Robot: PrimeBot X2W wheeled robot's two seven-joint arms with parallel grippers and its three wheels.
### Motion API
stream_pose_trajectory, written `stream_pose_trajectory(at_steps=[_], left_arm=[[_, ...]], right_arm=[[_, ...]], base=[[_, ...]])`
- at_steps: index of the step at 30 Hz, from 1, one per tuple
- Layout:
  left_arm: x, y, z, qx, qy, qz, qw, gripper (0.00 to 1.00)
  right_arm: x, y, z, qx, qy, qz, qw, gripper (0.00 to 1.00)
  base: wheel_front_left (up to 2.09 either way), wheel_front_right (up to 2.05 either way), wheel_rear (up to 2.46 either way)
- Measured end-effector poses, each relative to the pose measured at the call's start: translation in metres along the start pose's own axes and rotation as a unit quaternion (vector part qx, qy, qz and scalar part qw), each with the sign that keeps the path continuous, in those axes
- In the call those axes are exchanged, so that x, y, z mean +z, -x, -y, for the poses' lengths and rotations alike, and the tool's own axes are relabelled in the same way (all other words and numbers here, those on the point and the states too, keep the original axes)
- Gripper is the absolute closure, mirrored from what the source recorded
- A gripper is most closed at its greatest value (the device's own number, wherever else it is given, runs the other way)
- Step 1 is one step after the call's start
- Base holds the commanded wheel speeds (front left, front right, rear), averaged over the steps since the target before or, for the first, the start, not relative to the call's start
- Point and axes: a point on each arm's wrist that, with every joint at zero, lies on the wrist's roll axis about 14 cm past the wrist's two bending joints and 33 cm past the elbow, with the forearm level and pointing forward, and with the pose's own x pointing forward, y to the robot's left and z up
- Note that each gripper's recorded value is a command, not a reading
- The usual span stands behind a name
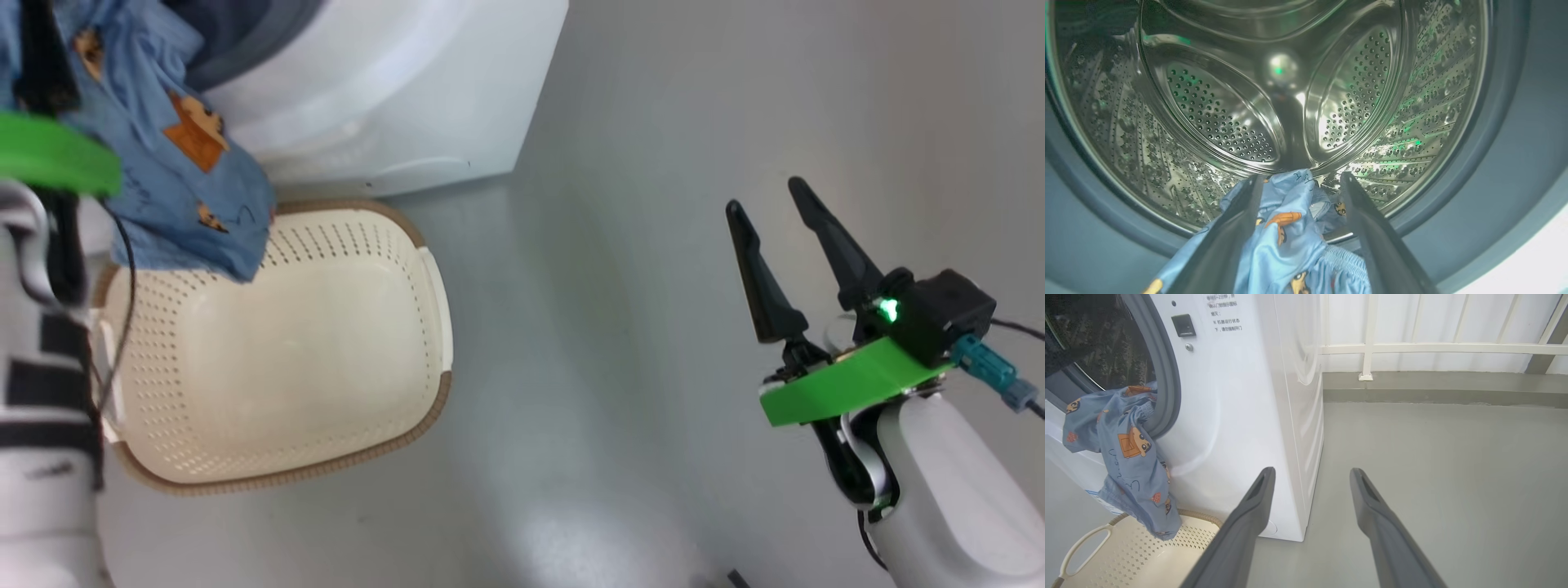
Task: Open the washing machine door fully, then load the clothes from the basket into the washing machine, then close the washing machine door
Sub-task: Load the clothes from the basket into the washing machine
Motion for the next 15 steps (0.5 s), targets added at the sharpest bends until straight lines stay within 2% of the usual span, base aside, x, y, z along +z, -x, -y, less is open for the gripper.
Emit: stream_pose_trajectory(at_steps=[15], left_arm=[[0.012, 0.084, 0.005, -0.004, -0.02, -0.002, 1.0, 0.0]], right_arm=[[0.021, 0.037, -0.003, -0.003, 0.008, 0.013, 1.0, 0.07]], base=[[0.0, 0.0, 0.0]])
